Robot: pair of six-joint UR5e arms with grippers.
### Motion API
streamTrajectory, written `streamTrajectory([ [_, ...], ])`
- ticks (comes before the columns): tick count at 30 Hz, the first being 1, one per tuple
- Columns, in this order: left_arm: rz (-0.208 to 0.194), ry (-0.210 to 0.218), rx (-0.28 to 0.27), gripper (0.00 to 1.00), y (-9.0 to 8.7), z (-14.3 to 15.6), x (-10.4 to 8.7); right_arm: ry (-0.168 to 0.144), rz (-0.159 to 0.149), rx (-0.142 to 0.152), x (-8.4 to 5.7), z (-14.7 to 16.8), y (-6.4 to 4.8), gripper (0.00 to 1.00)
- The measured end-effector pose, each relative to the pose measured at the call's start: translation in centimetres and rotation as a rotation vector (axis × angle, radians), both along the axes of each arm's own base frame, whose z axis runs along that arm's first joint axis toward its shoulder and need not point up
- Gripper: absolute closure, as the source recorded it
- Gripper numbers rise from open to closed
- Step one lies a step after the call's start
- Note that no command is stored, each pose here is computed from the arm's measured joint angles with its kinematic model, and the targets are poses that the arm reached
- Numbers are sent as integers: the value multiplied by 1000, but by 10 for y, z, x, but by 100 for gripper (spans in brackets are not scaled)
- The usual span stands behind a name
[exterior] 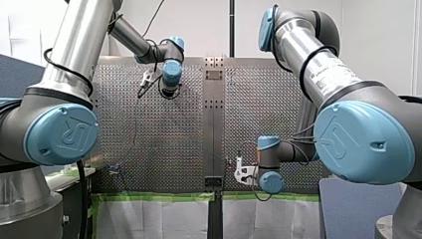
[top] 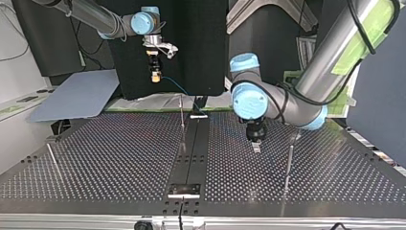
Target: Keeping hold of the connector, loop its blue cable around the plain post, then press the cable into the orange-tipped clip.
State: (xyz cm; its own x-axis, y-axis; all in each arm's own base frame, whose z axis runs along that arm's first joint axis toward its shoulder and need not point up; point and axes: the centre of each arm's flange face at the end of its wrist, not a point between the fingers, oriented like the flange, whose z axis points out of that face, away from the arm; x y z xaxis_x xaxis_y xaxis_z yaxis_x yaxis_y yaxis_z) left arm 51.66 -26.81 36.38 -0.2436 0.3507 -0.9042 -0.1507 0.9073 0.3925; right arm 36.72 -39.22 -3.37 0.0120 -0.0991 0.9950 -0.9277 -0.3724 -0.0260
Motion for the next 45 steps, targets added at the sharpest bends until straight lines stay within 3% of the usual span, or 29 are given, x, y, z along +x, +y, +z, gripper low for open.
streamTrajectory([
  [7,64,-30,37,0,5,13,10,1,3,0,1,0,1,100],
  [13,94,7,85,0,1,0,20,1,4,-1,2,0,1,100],
  [22,111,56,117,0,2,-38,37,3,4,0,2,0,1,100],
  [34,123,41,117,0,4,-35,49,3,9,-1,4,0,3,100],
  [45,126,115,118,0,1,-81,63,6,9,1,4,0,4,100],
])
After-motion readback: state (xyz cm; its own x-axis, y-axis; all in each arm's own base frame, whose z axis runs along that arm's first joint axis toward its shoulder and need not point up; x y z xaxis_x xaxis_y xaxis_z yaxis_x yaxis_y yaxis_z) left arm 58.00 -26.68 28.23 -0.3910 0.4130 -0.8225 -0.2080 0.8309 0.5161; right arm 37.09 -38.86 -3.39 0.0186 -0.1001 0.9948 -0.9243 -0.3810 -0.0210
